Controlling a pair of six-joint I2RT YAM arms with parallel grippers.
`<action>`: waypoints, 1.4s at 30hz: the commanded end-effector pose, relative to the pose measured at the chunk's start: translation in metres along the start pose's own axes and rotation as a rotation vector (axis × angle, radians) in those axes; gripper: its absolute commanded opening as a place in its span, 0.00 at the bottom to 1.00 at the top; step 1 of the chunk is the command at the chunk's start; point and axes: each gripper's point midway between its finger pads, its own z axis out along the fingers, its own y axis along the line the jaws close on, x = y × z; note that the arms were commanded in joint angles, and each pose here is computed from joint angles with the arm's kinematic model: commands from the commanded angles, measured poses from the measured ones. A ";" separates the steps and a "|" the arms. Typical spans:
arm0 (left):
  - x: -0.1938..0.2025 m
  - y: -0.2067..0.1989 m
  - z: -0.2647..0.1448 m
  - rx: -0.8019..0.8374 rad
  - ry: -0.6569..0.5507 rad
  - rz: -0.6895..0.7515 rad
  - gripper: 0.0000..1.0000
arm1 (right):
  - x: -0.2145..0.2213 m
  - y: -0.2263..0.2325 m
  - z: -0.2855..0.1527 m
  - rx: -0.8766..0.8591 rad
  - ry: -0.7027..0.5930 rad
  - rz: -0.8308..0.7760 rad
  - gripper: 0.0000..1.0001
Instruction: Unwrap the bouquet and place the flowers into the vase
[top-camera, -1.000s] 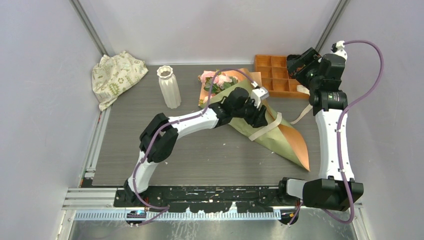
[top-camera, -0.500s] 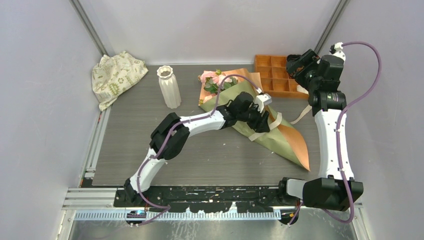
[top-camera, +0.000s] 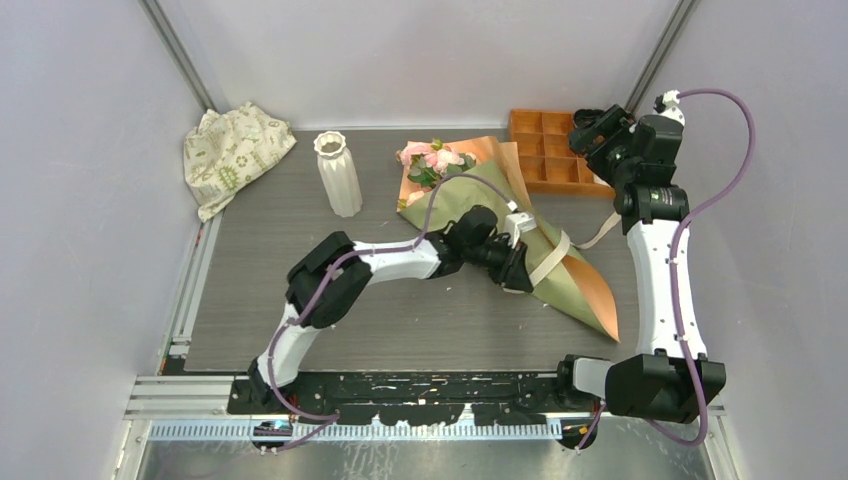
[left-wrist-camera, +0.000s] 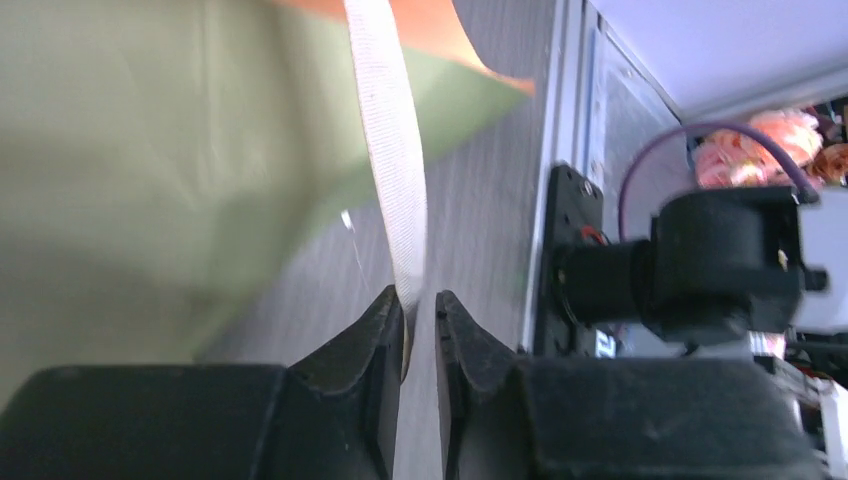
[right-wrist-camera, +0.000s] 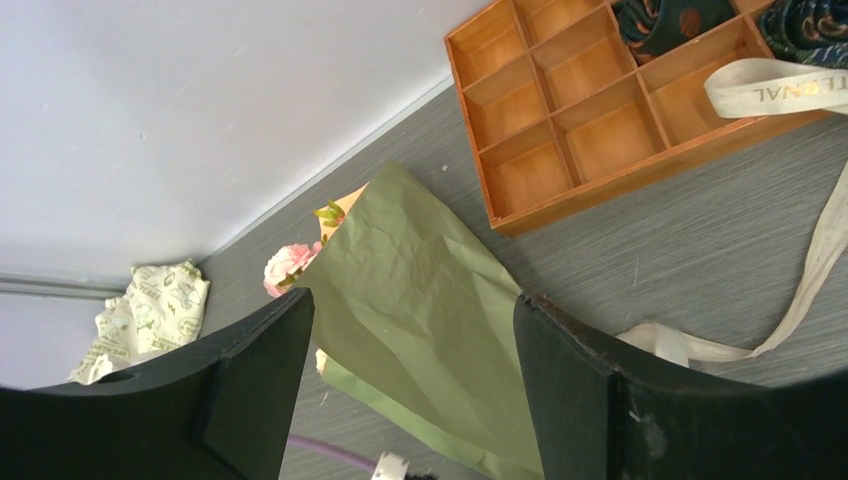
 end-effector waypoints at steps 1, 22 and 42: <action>-0.055 -0.074 -0.056 0.105 -0.161 0.100 0.18 | -0.006 0.016 -0.007 -0.076 -0.027 0.012 0.78; 0.061 -0.019 -0.274 -0.696 -0.277 0.097 0.15 | 0.138 0.068 0.021 -0.150 0.322 -0.212 0.79; 0.063 0.044 -0.372 -1.152 -0.387 -0.119 0.49 | 0.179 -0.005 0.071 0.175 0.365 -0.338 0.89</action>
